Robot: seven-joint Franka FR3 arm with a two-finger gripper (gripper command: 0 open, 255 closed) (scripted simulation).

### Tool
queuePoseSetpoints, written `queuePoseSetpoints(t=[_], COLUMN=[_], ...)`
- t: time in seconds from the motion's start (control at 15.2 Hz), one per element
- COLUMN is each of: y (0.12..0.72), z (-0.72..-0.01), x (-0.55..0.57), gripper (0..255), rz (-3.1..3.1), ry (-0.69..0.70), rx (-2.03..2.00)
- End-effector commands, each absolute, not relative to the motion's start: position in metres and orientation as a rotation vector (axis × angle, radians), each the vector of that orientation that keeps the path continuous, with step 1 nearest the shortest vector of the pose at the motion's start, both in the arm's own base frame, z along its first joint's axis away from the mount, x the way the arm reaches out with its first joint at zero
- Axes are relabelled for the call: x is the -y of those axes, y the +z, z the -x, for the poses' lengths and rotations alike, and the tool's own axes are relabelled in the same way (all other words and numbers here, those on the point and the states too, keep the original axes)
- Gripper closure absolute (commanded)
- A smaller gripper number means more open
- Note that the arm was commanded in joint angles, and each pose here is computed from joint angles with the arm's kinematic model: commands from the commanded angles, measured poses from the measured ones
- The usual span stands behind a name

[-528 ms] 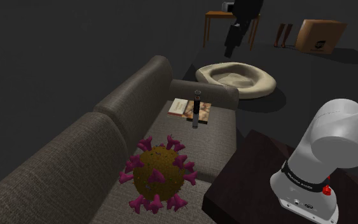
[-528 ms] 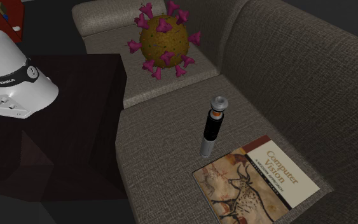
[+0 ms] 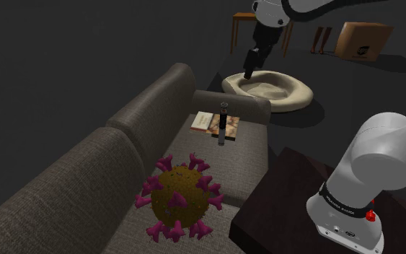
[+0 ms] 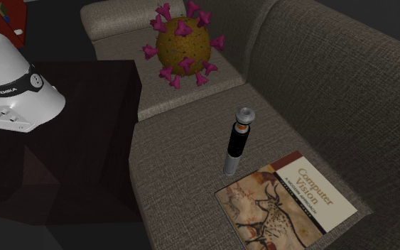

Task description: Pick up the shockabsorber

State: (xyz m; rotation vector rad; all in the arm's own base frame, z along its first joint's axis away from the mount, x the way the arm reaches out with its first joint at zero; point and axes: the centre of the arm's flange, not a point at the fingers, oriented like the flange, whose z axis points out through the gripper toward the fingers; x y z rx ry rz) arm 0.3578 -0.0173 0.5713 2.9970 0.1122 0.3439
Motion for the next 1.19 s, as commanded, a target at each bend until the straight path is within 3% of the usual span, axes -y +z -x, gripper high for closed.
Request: queuePoseSetpoints(t=[0.0,1.12], y=[0.548,0.362], z=[-0.365,-0.456], x=[0.028,0.113], gripper=[0,0], rz=[-3.006,-3.062], ry=[0.371,0.557], rx=[-0.071,0.29])
